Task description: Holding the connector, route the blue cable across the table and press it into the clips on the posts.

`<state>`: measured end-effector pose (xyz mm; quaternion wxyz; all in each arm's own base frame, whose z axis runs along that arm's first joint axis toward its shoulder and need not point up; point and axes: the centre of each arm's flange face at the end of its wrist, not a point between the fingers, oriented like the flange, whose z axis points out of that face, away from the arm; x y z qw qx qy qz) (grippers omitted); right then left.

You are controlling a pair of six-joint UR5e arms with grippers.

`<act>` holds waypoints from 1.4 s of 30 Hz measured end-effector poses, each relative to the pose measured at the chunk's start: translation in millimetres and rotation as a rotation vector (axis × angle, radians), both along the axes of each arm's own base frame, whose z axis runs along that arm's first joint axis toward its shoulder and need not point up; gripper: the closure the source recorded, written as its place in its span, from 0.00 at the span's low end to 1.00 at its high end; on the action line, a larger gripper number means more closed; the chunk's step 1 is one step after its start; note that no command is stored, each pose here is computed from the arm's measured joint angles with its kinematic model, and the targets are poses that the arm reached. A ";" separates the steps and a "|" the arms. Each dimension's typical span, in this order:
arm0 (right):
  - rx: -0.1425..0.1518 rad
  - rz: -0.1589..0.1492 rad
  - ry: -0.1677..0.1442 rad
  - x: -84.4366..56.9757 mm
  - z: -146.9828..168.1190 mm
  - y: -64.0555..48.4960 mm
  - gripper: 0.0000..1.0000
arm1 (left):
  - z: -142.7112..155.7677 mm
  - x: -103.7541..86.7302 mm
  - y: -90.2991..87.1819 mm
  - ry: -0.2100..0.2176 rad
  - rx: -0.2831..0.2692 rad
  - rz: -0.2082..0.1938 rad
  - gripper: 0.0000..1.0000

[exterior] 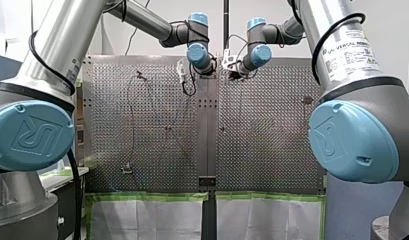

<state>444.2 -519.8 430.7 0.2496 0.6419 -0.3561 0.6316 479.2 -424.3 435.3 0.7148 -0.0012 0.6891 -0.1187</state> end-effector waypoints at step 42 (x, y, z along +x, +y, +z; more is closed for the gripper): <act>-0.001 -0.005 -0.001 -4.0 -0.2 -3.9 1.00 | -36.9 70.2 -13.7 -0.004 0.012 0.070 0.34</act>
